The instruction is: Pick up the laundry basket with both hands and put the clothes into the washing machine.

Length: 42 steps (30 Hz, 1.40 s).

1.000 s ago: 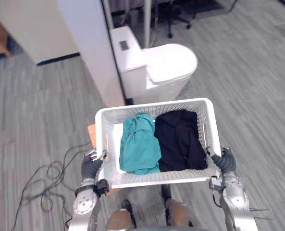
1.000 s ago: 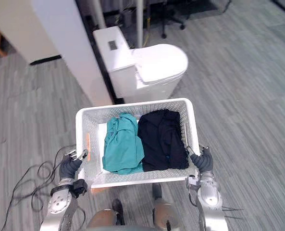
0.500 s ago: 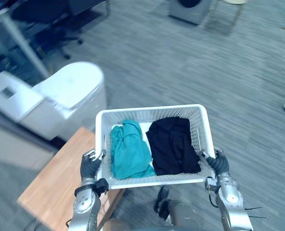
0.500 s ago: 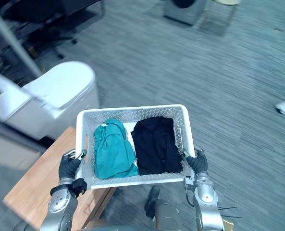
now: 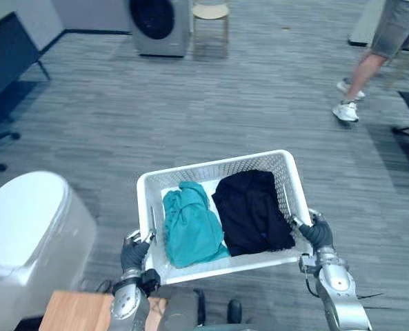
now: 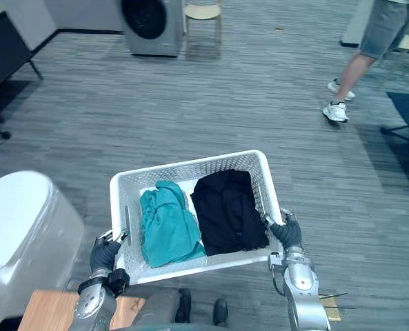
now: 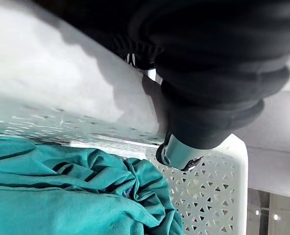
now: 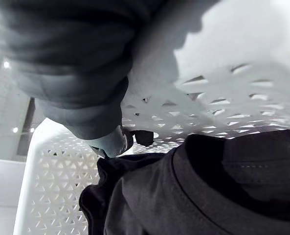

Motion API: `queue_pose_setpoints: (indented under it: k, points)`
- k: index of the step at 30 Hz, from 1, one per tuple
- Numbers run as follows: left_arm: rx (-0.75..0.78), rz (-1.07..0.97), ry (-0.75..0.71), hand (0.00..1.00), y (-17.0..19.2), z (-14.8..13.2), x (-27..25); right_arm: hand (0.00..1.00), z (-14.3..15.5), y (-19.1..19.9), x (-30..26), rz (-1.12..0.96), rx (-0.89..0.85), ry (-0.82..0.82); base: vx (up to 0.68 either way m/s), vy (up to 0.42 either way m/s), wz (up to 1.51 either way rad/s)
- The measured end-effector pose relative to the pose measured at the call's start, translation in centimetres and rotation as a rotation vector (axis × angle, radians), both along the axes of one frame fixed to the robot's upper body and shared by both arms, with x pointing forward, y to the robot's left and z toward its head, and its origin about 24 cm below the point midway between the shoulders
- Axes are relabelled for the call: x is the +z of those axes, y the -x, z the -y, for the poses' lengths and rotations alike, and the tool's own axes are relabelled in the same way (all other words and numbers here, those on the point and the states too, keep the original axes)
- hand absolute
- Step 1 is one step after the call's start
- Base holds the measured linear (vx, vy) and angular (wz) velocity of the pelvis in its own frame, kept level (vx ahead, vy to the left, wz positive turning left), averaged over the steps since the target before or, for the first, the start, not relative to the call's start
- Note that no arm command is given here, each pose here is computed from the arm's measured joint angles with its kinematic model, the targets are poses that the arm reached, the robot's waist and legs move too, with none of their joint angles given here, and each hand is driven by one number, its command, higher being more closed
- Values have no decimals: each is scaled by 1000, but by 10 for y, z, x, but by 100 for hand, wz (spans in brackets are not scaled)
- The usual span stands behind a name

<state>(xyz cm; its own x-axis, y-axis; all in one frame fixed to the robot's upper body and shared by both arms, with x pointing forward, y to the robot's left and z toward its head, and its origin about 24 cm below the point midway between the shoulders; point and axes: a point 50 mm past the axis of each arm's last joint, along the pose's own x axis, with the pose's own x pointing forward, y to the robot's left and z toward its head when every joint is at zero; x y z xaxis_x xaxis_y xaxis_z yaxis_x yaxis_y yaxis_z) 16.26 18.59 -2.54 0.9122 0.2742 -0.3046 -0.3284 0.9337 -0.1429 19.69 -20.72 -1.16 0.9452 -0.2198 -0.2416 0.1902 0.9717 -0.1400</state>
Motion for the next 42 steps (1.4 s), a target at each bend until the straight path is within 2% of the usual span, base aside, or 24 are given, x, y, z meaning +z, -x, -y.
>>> queue_pose_setpoints:
  k: [8, 13, 21, 29, 33, 39, 42]
  points:
    - [-12, 44, -30, 100, -12, -4, 9, 100, 0, -15, 9, 42, 21, 6, 585, -19, 6]
    - [-41, 73, -8, 100, -27, 12, 11, 100, 13, -13, 12, 49, -19, 31, 743, -163, 4]
    - [-49, 77, -21, 100, -20, 12, 13, 100, 14, -16, 29, 125, -16, 30, 595, -12, -12]
    - [-30, 102, -16, 100, -16, 11, 21, 100, 10, -30, 20, 87, -4, 31, 680, 256, -47]
    - [-52, 42, -79, 100, -14, 3, 12, 100, 3, -26, 0, 11, -7, -6, 639, 214, 5]
    - [-94, 76, -158, 100, -35, -3, 20, 100, 2, -29, 6, 37, -7, -12, 673, 80, 22]
    - [-99, 59, -176, 100, -32, -3, 17, 100, 3, -23, 3, 24, -12, -12, 776, -37, 46]
